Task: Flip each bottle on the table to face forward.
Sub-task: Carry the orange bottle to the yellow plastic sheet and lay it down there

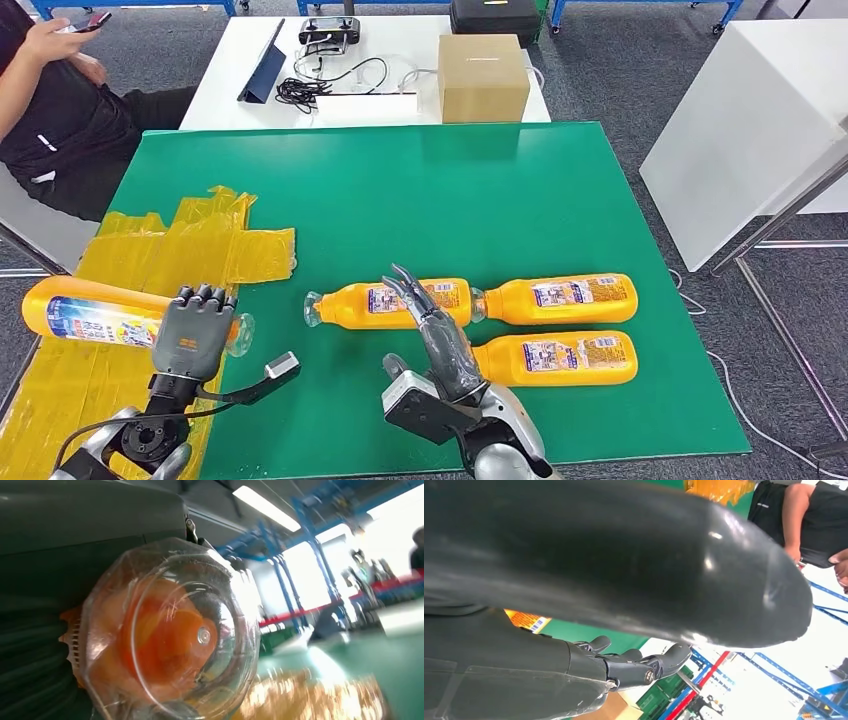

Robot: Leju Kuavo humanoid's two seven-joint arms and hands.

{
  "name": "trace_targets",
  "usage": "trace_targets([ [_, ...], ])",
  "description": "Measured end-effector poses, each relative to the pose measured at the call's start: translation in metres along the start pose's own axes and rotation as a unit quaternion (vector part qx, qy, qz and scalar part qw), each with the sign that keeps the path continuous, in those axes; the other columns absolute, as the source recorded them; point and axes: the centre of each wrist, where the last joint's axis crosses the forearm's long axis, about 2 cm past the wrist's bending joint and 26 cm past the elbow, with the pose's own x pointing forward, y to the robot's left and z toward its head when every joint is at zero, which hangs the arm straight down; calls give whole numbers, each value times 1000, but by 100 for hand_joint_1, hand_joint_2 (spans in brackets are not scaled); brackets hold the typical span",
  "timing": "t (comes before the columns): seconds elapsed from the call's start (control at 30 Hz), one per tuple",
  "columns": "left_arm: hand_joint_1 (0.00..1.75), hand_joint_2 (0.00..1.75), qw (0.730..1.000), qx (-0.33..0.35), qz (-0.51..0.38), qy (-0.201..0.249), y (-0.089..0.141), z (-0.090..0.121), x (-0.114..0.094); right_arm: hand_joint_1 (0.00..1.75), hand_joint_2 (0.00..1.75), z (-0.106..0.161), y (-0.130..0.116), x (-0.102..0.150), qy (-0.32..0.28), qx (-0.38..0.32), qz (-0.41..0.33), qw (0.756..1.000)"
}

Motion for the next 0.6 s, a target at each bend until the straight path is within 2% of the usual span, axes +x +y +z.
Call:
trace_targets([
  [0.2, 175, 175, 996, -67, -15, -65, -22, 13, 3, 0, 0, -4, 0, 2, 2, 3, 1, 1000],
  [0.33, 175, 175, 991, -100, -7, -93, -31, 22, 8, 0, 0, -7, -1, 4, 0, 3, 4, 1000],
  [0.6, 175, 175, 987, -127, 9, -94, -36, 20, 8, 0, 0, -10, -2, 5, -1, 7, 8, 1000],
])
